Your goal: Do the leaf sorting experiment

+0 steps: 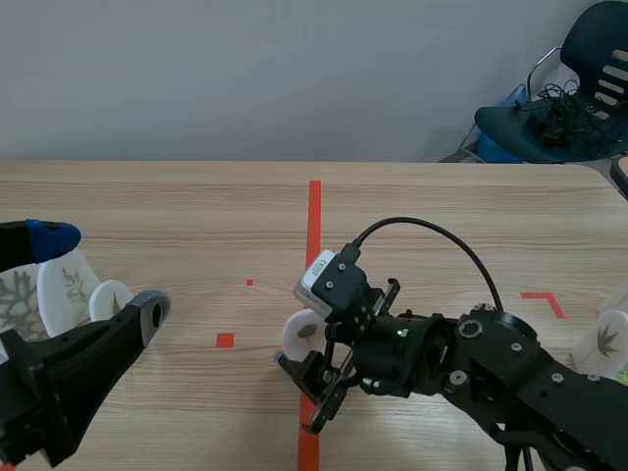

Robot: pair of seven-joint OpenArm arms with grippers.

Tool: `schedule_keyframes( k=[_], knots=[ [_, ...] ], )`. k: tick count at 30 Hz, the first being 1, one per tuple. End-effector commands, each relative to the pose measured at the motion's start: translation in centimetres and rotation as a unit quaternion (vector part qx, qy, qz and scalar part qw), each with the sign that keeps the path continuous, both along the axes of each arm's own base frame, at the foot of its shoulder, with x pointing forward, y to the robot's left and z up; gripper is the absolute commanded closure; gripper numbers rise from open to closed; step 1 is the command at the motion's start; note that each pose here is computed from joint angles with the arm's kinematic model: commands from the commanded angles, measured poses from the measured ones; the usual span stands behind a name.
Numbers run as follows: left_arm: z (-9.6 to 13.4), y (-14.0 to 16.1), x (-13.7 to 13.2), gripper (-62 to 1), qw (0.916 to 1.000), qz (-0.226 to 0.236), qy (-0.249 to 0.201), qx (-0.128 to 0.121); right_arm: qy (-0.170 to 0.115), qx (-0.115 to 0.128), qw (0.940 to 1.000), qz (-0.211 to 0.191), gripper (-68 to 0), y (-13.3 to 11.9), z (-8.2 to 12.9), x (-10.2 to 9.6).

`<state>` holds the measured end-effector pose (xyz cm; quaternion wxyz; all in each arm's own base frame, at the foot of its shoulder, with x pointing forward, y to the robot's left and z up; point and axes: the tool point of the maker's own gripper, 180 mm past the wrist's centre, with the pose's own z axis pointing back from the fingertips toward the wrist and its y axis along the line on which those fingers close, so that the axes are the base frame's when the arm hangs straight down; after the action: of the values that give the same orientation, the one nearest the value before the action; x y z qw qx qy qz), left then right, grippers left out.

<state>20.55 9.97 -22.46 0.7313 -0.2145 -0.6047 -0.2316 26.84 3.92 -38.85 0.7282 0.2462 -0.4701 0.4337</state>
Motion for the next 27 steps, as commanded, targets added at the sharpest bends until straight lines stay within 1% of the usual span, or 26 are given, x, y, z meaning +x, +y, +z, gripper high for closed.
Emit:
schedule_keyframes(
  k=[1, 3, 7, 11, 17, 20, 21, 24, 27],
  knots=[
    [0.6, -0.3, 0.1, -62.3, 0.9999, -0.001, -0.008, -0.011, -0.012, 0.007, 0.9999, -0.006, -30.4, -0.4, 0.8, 0.8],
    [0.6, -0.3, 0.1, -62.3, 0.9999, -0.001, -0.008, -0.011, -0.013, 0.006, 0.9999, -0.006, -26.3, -0.5, 0.7, 0.8],
    [0.6, -0.3, 0.1, -62.3, 0.9999, -0.001, -0.008, -0.011, -0.012, 0.006, 0.9999, -0.005, -20.4, -0.5, 0.7, 0.7],
    [0.6, -0.3, 0.1, -62.3, 0.9999, -0.001, -0.008, -0.011, -0.012, 0.006, 0.9999, -0.005, -12.4, -0.5, 0.7, 0.7],
    [0.6, -0.3, 0.1, -62.3, 0.9999, -0.001, -0.008, -0.011, -0.014, 0.007, 0.9999, -0.004, -5.0, -0.5, 0.9, 0.8],
    [0.6, -0.3, 0.1, -62.3, 0.9999, -0.001, -0.008, -0.012, -0.018, 0.018, 0.9996, 0.01, -1.8, -0.2, 1.9, 0.7],
    [0.6, -0.3, 0.1, -62.3, 0.9999, -0.001, -0.009, -0.012, -0.023, 0.02, 0.9994, 0.014, -1.7, -0.1, 2.3, 0.7],
    [0.6, -0.3, 0.1, -62.3, 0.9999, -0.001, -0.009, -0.012, -0.047, 0.027, 0.9985, 0.012, -1.7, -0.3, 4.0, 1.2],
    [0.6, -0.3, 0.1, -62.3, 0.9999, -0.001, -0.009, -0.012, -0.068, 0.026, 0.9974, 0.002, -1.7, -1.1, 5.6, 1.8]
  ],
)
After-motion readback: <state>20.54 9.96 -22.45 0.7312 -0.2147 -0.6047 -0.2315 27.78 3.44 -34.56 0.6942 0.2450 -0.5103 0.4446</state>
